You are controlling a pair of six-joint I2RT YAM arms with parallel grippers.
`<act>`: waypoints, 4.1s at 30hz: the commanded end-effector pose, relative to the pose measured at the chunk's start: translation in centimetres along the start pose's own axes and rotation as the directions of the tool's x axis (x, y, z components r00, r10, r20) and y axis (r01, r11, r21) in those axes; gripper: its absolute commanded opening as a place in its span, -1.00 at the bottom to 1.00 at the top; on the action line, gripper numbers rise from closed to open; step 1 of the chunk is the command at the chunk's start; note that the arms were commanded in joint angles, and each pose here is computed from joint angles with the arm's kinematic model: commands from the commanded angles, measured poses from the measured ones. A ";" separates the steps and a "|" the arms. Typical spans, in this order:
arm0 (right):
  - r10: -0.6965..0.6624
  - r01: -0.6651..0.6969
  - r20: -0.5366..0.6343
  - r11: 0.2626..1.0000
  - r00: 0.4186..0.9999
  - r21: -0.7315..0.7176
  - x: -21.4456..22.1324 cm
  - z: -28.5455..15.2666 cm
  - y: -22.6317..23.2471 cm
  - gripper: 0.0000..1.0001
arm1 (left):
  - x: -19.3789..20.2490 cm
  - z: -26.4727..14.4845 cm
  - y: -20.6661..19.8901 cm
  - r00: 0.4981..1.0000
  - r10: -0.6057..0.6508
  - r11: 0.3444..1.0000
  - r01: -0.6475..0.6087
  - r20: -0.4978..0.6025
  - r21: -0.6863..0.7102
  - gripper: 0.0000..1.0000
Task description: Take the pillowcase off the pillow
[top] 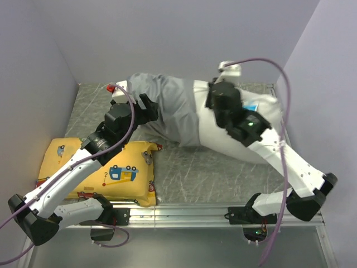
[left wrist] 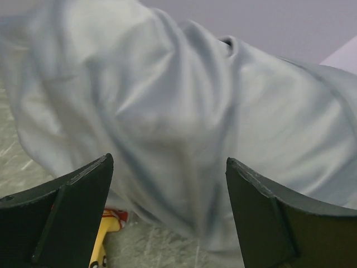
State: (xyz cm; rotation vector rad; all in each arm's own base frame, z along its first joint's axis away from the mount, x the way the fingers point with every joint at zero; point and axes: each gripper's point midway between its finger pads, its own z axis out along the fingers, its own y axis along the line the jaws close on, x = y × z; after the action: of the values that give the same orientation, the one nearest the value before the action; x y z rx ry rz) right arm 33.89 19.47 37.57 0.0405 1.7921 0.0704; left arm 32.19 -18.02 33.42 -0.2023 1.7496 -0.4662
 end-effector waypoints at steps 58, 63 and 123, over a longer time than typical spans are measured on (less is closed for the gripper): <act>-0.103 0.062 -0.192 0.976 0.976 -0.209 10.0 1.2 1.0 0.67 | 10.3 14.8 5.0 0.979 -0.064 0.964 0.010 -0.194 -0.267 -0.99; -0.175 0.132 -0.310 0.979 0.935 -0.153 18.0 2.2 1.4 0.69 | 10.0 14.9 4.1 0.978 -0.031 0.968 -0.022 -0.207 -0.249 -0.99; 0.122 -0.128 -0.165 0.991 0.979 -0.028 6.8 1.6 -9.0 -1.00 | 4.8 14.9 15.4 0.971 -0.239 0.904 0.219 -0.011 -0.367 -0.99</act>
State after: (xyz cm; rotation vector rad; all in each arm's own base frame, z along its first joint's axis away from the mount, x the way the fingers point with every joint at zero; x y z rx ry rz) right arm 32.55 12.54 25.30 0.0485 2.1285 0.2113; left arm 46.83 -9.10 17.28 -0.7002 1.9618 -0.2477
